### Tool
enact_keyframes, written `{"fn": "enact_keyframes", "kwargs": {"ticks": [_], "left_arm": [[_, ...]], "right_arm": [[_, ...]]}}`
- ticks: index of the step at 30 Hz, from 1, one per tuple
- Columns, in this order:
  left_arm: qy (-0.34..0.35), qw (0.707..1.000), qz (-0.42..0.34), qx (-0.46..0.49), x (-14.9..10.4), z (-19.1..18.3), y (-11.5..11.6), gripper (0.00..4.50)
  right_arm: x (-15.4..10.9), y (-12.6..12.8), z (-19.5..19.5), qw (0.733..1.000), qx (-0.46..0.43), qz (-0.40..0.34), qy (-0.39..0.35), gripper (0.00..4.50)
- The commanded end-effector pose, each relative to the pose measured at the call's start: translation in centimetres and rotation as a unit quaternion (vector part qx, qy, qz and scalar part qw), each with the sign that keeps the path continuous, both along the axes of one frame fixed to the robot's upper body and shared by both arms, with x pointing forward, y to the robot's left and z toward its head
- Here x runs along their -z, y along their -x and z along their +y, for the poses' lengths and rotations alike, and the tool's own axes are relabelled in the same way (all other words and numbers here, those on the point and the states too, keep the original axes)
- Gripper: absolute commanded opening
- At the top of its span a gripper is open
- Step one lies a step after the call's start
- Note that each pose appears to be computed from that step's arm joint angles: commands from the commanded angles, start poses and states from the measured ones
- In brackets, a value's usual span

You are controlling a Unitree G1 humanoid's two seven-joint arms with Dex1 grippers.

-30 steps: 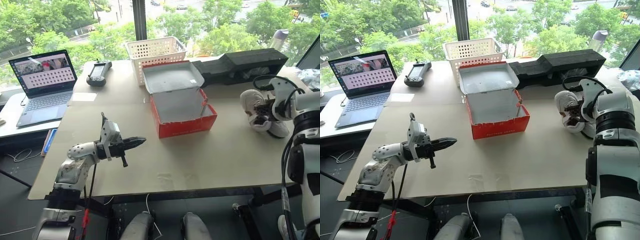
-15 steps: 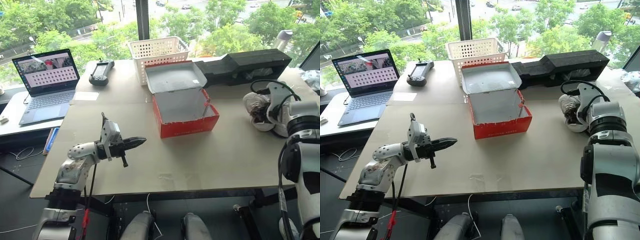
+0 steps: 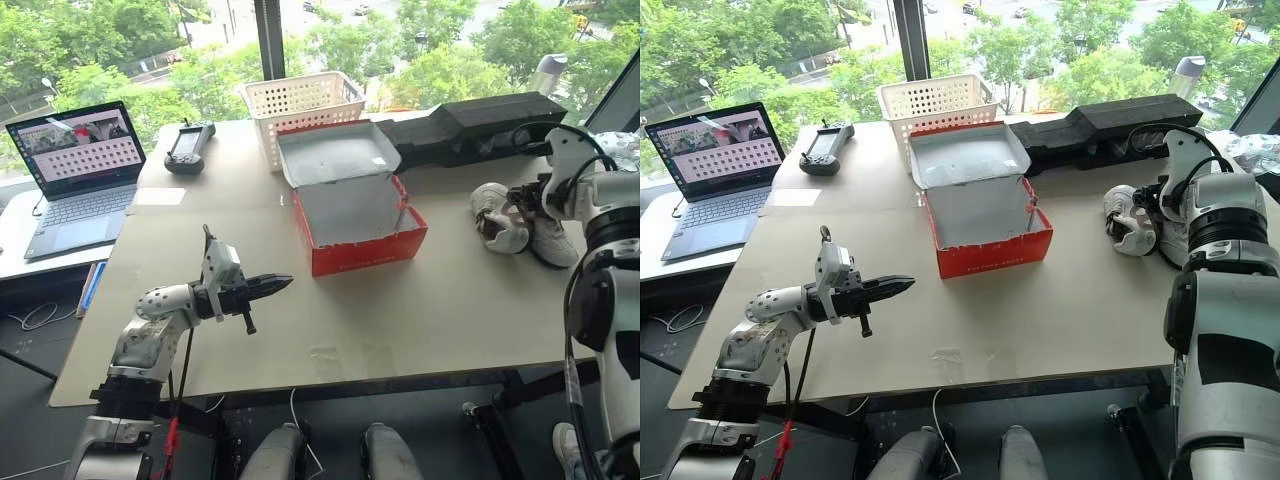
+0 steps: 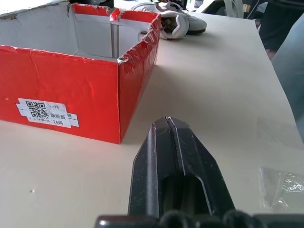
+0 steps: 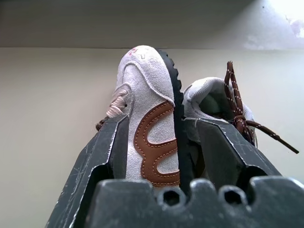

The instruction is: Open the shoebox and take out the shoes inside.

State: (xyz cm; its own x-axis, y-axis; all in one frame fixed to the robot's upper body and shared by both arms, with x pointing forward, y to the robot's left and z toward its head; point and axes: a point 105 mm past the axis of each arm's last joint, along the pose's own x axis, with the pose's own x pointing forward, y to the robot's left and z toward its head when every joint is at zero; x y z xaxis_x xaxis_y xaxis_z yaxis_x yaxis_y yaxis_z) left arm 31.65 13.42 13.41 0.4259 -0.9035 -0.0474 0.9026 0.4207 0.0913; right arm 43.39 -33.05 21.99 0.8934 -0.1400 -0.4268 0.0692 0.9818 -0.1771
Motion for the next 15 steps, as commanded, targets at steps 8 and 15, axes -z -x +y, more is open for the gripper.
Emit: {"fn": "enact_keyframes", "kwargs": {"ticks": [8,15], "left_arm": [[0.04,0.99,-0.04,-0.128,-2.3,3.1,-1.7,0.0],[0.044,0.938,-0.014,-0.344,-0.7,8.4,-3.3,0.0]], "right_arm": [[-8.5,4.8,10.6,0.929,-0.299,-0.201,-0.088,2.74],[-0.8,11.1,13.5,0.93,-0.33,-0.122,-0.108,2.74]]}}
